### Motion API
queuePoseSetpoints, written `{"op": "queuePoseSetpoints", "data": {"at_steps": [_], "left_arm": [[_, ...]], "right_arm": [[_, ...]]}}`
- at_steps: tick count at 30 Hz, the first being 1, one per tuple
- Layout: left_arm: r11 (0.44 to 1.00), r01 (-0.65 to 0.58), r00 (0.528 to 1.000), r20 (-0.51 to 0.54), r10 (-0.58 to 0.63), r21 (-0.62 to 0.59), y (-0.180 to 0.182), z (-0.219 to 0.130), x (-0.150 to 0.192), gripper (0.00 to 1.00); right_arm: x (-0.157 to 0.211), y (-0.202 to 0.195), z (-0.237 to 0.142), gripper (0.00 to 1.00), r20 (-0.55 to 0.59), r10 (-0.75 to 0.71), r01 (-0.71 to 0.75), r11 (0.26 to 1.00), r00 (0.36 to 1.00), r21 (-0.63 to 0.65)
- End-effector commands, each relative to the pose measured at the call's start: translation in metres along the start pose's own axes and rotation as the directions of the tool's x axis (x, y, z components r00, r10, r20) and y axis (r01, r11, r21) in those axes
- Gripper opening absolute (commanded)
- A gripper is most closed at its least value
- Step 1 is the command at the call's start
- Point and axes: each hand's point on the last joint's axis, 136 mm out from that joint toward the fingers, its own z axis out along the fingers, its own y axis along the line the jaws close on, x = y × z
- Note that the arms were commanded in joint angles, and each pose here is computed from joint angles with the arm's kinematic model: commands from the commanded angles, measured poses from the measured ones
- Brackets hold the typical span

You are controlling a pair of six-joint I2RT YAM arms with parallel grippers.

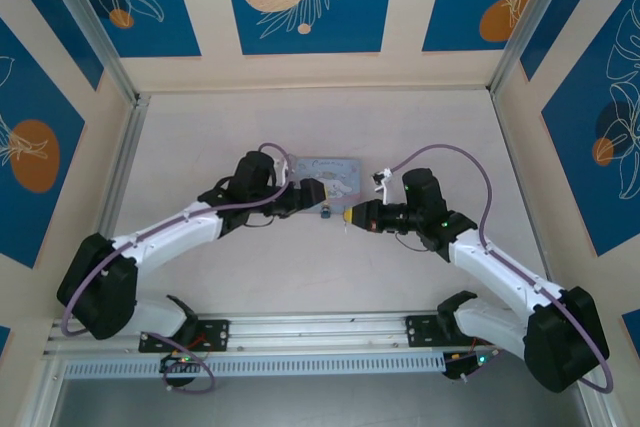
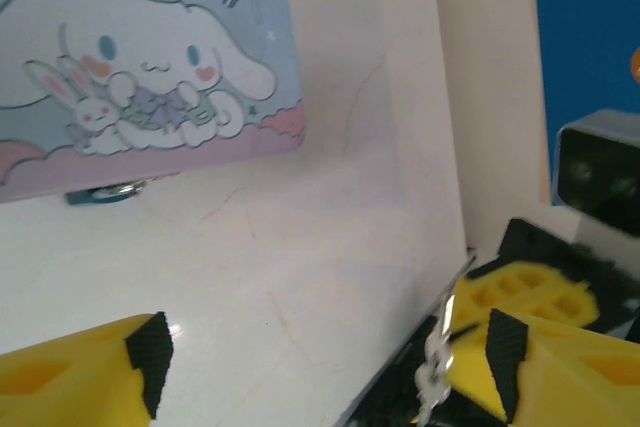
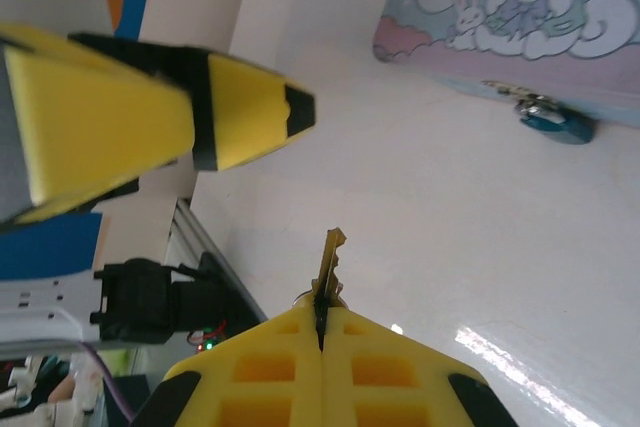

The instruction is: Unlock the padlock with the key

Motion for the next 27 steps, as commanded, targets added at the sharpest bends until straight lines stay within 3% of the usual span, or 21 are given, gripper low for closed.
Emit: {"op": "queuePoseSetpoints", "data": {"at_steps": [1, 5, 27], "left_arm": [[0.995, -0.017, 1.0, -0.002, 0.017, 0.097, -0.03, 0.004, -0.009, 0.76], [0.994, 0.002, 1.0, -0.028, 0.001, 0.108, -0.03, 0.016, -0.006, 0.68], [0.995, -0.005, 0.99, -0.139, 0.019, 0.1, -0.029, 0.051, 0.025, 0.47]], "right_arm": [[0.001, 0.018, 0.0, 0.0, -0.037, -0.076, 0.072, 0.993, 0.996, -0.097], [0.003, 0.019, 0.001, 0.0, -0.052, -0.085, 0.078, 0.99, 0.995, -0.115], [0.001, 0.006, 0.007, 0.0, -0.056, -0.069, 0.064, 0.995, 0.996, -0.079]]}}
